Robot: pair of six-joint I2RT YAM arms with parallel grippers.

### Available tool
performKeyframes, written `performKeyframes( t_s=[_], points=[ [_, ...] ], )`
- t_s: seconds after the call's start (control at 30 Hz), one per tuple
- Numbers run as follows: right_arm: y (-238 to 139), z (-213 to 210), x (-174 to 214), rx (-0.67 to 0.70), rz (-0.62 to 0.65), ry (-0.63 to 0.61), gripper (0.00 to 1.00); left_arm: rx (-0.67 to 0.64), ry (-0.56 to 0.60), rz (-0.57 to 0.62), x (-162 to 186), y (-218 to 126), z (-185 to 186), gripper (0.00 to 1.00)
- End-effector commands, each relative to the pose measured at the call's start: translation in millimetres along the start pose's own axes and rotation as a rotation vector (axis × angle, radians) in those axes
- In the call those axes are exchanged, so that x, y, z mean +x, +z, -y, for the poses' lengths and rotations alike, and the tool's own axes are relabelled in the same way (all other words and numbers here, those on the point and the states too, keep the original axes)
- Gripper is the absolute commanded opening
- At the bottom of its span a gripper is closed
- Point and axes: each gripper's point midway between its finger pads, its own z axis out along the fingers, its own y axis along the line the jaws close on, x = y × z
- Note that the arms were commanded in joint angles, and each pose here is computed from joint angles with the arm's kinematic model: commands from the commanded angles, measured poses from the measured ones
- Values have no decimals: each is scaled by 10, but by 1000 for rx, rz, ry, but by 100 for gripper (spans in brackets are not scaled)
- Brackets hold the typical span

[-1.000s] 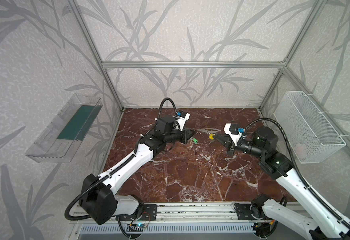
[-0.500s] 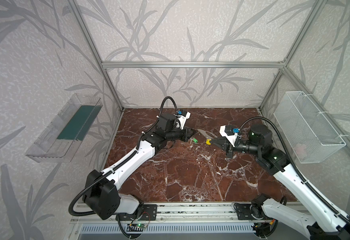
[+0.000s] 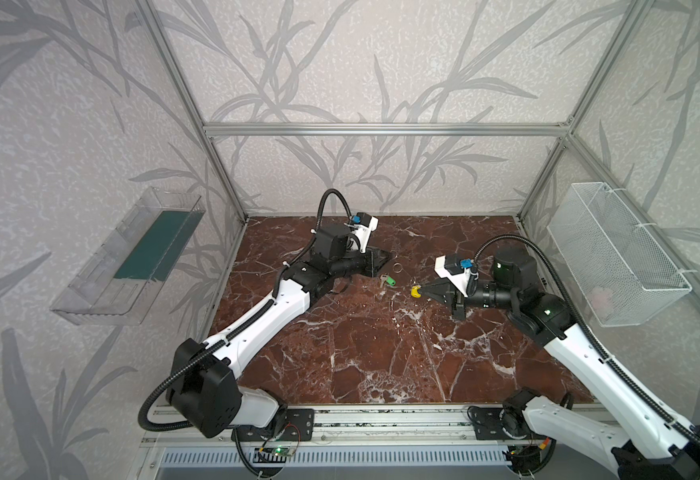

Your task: Put the keys on the keyring

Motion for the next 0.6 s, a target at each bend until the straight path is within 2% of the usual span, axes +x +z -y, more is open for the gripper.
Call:
performKeyframes(
  t_s=[0.0, 0.03, 0.13, 0.2, 0.4, 0.57],
  points=[
    [-61, -52, -208, -13, 44, -35, 0, -28, 3, 73, -176, -39, -51, 0],
    [-60, -32, -212, -3, 45, -35, 1, -27, 5, 70, -177, -35, -49, 0],
    [-58, 1, -207, 16, 42, -30, 24, -23, 16, 58, -177, -24, -41, 0],
    [-57, 13, -188, 23, 38, -26, 33, -28, 28, 54, -177, -21, -51, 0],
    [-84, 37, -162, 56, 35, -22, 36, -17, 62, 23, -162, 15, -38, 0],
    [-133, 147, -167, 140, 41, -27, 36, -23, 84, 13, -147, 16, -50, 0]
  ],
)
